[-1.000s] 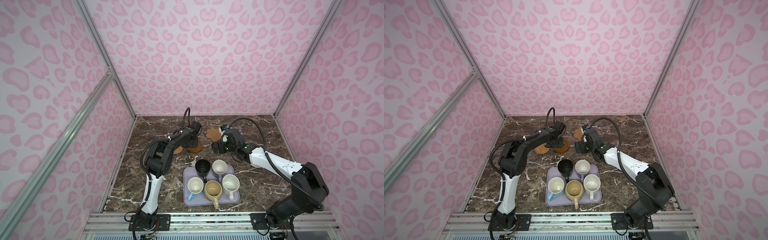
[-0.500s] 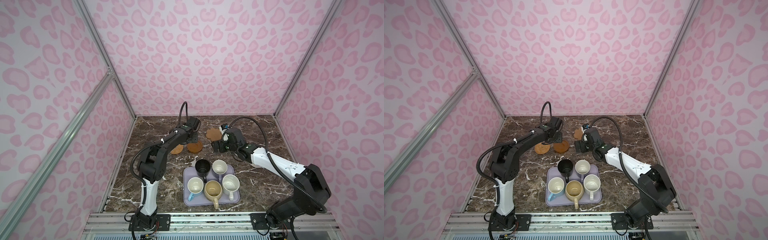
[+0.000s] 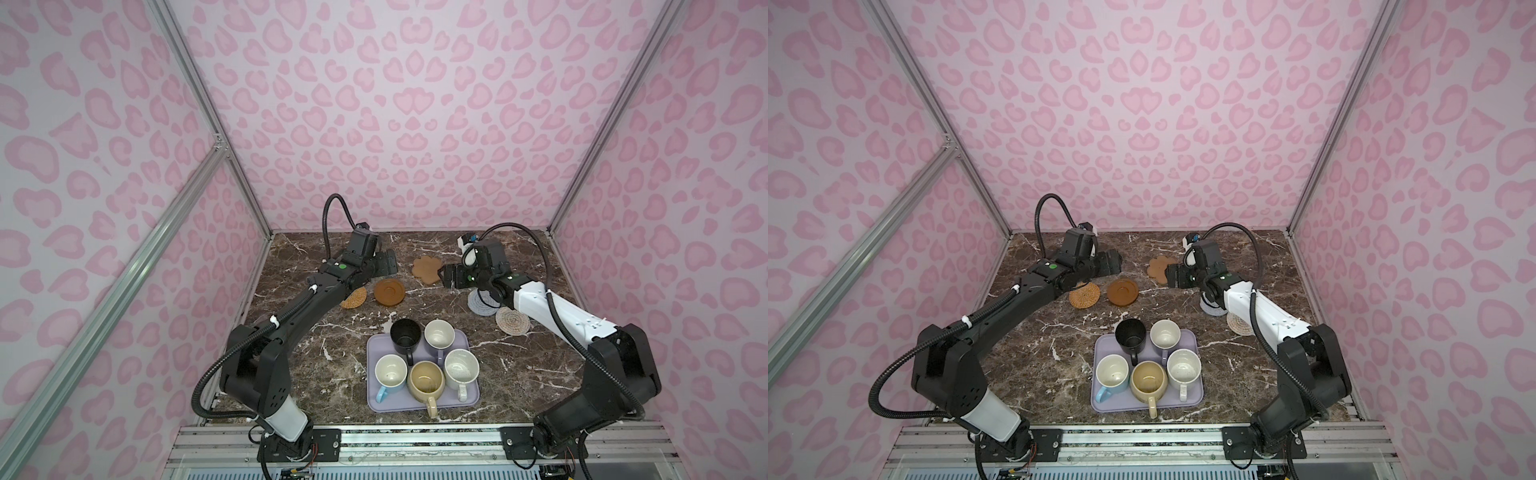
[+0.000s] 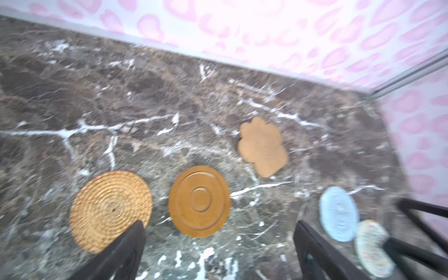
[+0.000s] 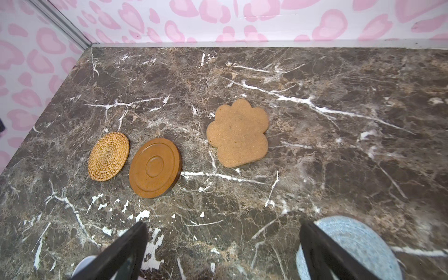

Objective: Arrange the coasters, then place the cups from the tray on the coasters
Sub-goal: 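Reach the right gripper to the paw-shaped cork coaster and grip it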

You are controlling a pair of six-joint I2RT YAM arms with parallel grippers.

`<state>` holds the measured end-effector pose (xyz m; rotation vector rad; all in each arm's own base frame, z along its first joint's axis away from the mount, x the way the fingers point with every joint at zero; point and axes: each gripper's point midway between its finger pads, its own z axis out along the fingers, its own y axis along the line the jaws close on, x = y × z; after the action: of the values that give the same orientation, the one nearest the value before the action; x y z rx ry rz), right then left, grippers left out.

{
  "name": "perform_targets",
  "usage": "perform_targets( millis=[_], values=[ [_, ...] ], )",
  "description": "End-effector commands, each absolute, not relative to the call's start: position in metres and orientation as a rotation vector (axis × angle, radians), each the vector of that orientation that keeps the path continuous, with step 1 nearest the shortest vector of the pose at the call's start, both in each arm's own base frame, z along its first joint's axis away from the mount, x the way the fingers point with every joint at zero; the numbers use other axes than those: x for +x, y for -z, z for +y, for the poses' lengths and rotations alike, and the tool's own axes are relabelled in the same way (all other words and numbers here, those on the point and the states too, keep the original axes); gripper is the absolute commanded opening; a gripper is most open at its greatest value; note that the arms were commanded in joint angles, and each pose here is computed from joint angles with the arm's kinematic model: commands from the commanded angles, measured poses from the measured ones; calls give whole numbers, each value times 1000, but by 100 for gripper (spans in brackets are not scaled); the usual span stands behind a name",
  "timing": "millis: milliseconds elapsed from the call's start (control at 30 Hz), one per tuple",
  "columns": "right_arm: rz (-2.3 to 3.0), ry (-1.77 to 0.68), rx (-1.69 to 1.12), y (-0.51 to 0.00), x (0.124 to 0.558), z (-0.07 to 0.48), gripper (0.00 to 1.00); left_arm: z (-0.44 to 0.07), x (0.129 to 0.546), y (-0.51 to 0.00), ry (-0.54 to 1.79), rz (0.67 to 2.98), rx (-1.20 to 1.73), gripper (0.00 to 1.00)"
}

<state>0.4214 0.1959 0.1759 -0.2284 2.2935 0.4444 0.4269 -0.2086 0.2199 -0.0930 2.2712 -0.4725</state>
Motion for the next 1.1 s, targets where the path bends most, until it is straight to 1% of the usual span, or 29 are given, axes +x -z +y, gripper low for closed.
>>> perform_targets(
  millis=[0,100,233,267,300,400,667,767,800,867,1000,1067],
  values=[
    [2360,-382,-273,-157,431,189,100,-229,424,-242,676,2193,-101,97],
    [2403,-340,-293,-148,451,187,96,-236,426,-246,723,2183,-94,97],
    [2433,-310,-289,-138,475,184,90,-251,444,-246,739,2206,-71,97],
    [2423,-324,-294,-142,485,187,88,-254,448,-243,745,2209,-67,98],
    [2429,-347,-304,-137,490,191,83,-257,451,-241,749,2210,-68,98],
    [2477,-404,-296,-119,505,196,73,-258,460,-226,733,2227,-91,97],
    [2550,-390,-320,-72,532,203,70,-273,475,-191,732,2296,-62,98],
    [2561,-417,-333,-66,538,205,61,-279,478,-184,759,2302,-45,98],
    [2588,-417,-335,-51,538,205,60,-280,479,-182,759,2309,-46,98],
    [2604,-421,-334,-40,540,204,57,-284,482,-174,776,2326,-47,98],
    [2622,-461,-348,-26,539,209,56,-293,483,-161,815,2347,-38,98],
    [2628,-494,-363,-22,537,213,52,-294,484,-154,814,2357,-40,98]
  ],
)
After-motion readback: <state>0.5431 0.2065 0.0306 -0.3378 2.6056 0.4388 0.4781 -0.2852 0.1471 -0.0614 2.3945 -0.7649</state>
